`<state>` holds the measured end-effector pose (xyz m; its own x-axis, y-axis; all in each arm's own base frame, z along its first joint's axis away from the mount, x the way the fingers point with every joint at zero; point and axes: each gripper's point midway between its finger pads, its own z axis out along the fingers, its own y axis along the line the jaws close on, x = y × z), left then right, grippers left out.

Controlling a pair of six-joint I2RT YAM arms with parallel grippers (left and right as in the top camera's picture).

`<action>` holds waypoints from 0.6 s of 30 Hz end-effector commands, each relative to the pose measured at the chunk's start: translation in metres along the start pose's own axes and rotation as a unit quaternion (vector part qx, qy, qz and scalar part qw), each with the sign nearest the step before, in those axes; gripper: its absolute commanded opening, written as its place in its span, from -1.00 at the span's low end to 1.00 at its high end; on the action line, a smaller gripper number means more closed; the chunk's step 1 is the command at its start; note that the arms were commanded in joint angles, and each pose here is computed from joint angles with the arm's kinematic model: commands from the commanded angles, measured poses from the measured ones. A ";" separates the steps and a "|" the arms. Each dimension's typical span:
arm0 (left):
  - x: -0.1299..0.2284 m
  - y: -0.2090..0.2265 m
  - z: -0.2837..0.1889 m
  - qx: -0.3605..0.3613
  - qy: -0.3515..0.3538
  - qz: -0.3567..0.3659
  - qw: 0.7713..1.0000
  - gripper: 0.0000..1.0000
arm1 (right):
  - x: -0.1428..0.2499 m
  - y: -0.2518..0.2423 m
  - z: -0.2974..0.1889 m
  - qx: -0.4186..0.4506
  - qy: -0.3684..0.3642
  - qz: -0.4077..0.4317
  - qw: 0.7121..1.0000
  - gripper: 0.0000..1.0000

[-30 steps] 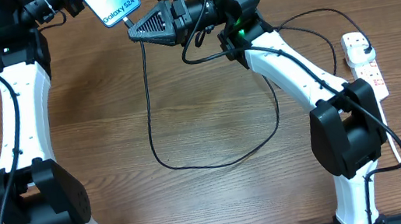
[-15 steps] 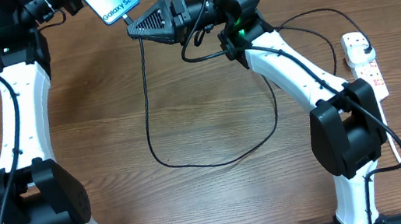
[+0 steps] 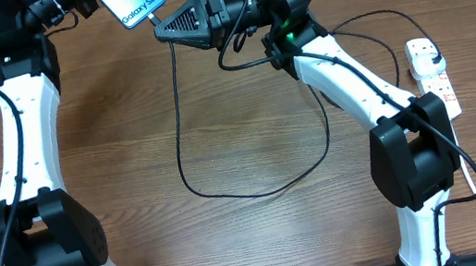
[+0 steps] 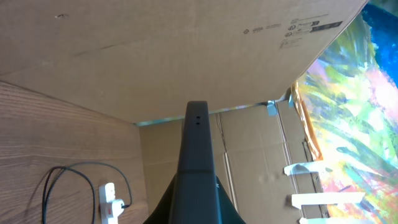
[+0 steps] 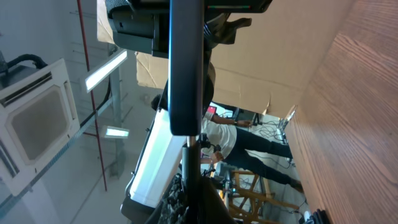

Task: Plug charger to phone and switch on socket

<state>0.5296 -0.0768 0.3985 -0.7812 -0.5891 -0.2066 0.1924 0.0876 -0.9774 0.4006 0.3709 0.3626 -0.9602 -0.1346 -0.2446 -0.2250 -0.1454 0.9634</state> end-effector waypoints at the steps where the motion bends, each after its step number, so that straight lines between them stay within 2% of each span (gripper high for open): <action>1: 0.018 -0.024 0.004 0.017 0.034 0.018 0.999 -0.92 | -0.014 0.022 -0.009 -0.009 -0.040 -0.021 0.999 -0.92; 18: 0.018 -0.024 0.007 0.017 0.028 0.003 0.999 -0.92 | -0.013 0.022 -0.007 -0.009 -0.038 -0.021 0.999 -0.92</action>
<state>0.5307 -0.0777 0.3986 -0.7800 -0.5955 -0.1923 0.1810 0.0795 -0.9803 0.4019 0.3695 0.3627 -0.9605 -0.1308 -0.2456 -0.2266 -0.1450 0.9631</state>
